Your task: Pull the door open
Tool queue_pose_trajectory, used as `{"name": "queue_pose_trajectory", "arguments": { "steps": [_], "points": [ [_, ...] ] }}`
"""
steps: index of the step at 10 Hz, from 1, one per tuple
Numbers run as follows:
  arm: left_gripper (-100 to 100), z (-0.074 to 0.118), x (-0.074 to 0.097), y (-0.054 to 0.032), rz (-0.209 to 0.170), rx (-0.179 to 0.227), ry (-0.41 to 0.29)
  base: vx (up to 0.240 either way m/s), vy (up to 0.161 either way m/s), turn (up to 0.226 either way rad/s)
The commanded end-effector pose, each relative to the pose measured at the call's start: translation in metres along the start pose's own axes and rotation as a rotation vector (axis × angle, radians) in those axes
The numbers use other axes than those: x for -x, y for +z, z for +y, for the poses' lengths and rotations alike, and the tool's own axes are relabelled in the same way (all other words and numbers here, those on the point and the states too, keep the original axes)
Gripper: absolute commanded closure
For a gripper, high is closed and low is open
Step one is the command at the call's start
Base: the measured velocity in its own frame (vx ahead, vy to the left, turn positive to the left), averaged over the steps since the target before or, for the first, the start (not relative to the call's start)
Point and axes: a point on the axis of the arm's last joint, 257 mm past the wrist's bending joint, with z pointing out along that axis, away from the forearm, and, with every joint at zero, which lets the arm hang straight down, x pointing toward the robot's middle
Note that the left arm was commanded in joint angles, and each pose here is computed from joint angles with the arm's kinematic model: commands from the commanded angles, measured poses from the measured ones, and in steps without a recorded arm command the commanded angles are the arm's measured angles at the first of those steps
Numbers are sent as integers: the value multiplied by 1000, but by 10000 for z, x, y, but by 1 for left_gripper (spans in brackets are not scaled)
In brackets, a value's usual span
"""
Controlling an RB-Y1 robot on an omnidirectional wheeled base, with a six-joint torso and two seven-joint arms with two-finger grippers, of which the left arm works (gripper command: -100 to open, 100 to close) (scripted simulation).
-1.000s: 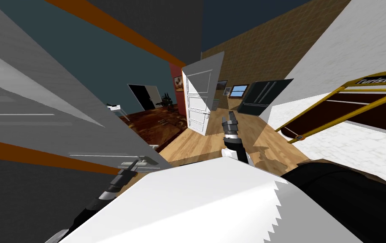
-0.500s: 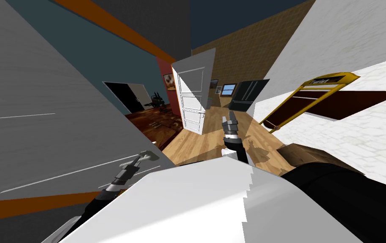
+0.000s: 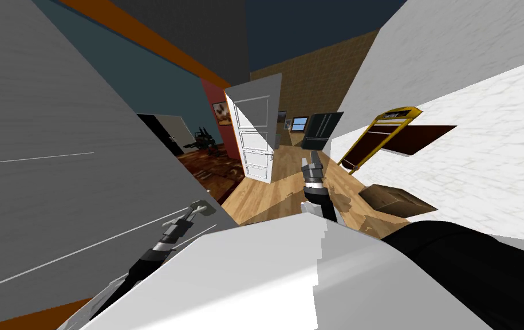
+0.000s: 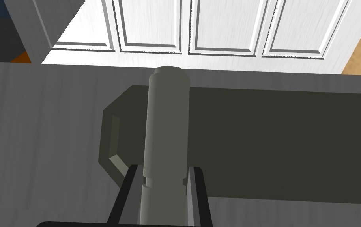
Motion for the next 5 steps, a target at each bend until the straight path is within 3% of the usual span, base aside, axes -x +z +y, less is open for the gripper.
{"name": "queue_pose_trajectory", "arguments": {
  "steps": [1,5],
  "points": [
    [100,86,-119,74,11,10,-12,2,33,-245],
    [100,135,-135,252,5,11,-12,-13,28,-192]
  ]
}}
